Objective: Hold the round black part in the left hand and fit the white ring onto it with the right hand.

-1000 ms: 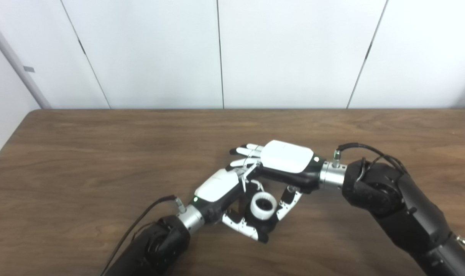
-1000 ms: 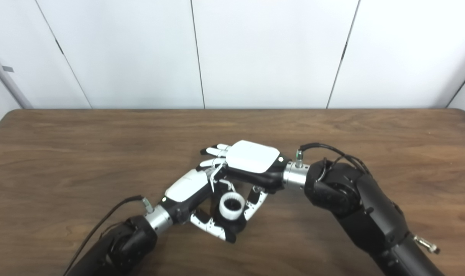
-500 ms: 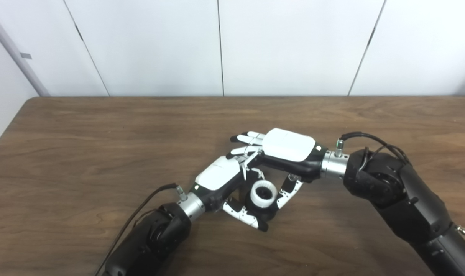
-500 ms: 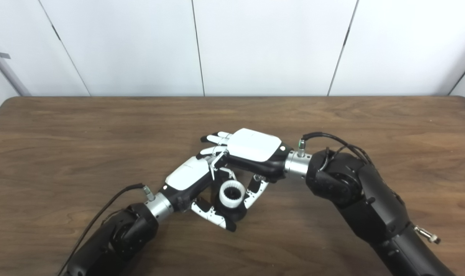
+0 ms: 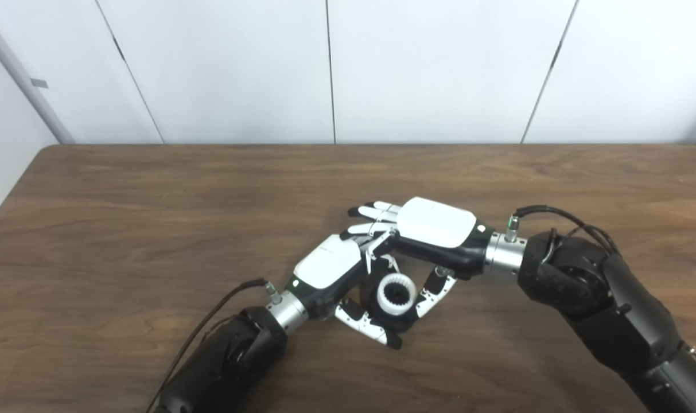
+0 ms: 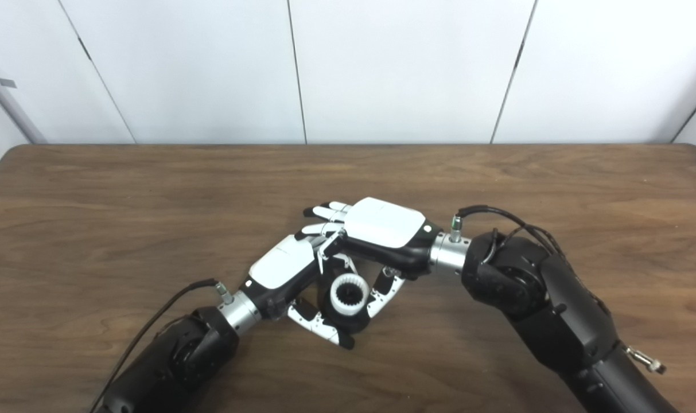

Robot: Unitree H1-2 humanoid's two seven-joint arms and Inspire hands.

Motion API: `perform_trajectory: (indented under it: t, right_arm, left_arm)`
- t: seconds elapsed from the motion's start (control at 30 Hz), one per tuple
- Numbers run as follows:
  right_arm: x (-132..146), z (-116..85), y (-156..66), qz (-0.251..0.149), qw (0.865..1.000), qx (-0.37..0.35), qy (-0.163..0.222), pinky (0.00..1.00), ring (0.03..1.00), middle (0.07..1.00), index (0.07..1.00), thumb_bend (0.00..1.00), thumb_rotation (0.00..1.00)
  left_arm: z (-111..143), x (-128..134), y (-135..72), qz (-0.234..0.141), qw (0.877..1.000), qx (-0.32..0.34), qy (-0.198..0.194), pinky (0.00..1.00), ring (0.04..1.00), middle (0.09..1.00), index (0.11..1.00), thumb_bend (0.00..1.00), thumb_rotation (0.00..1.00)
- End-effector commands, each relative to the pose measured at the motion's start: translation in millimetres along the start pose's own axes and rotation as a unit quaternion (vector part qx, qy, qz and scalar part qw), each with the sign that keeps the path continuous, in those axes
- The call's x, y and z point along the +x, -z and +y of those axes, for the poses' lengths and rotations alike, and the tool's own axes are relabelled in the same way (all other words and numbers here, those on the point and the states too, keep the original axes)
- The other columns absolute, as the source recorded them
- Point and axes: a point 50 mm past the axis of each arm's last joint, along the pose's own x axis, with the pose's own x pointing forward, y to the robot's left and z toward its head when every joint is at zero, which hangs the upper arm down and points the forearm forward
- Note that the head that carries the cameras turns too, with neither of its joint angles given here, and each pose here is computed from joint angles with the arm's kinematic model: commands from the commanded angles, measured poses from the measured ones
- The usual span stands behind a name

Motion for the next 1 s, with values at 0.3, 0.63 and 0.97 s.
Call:
perform_trajectory:
  t: [0.3, 0.63, 0.97]
  right_arm:
    - [-9, 11, 3, 0.001, 0.999, 0.008, -0.05, 1.0, 1.0, 0.916, 0.489, 0.52, 0.15]
    - [-10, 5, 2, -0.007, 0.999, 0.006, -0.05, 1.0, 1.0, 0.941, 0.541, 0.76, 0.18]
    - [-14, -1, 1, -0.016, 0.999, 0.008, -0.047, 1.0, 1.0, 0.96, 0.641, 1.0, 0.2]
  left_arm:
    - [1, 9, 3, 0.004, 0.999, 0.043, 0.014, 1.0, 1.0, 0.873, 0.481, 0.52, 0.05]
    - [-4, 9, 9, 0.009, 0.997, 0.078, 0.018, 1.0, 1.0, 0.857, 0.482, 0.52, 0.05]
    - [-9, 3, 19, 0.028, 0.995, 0.089, 0.023, 1.0, 1.0, 0.814, 0.482, 0.52, 0.05]
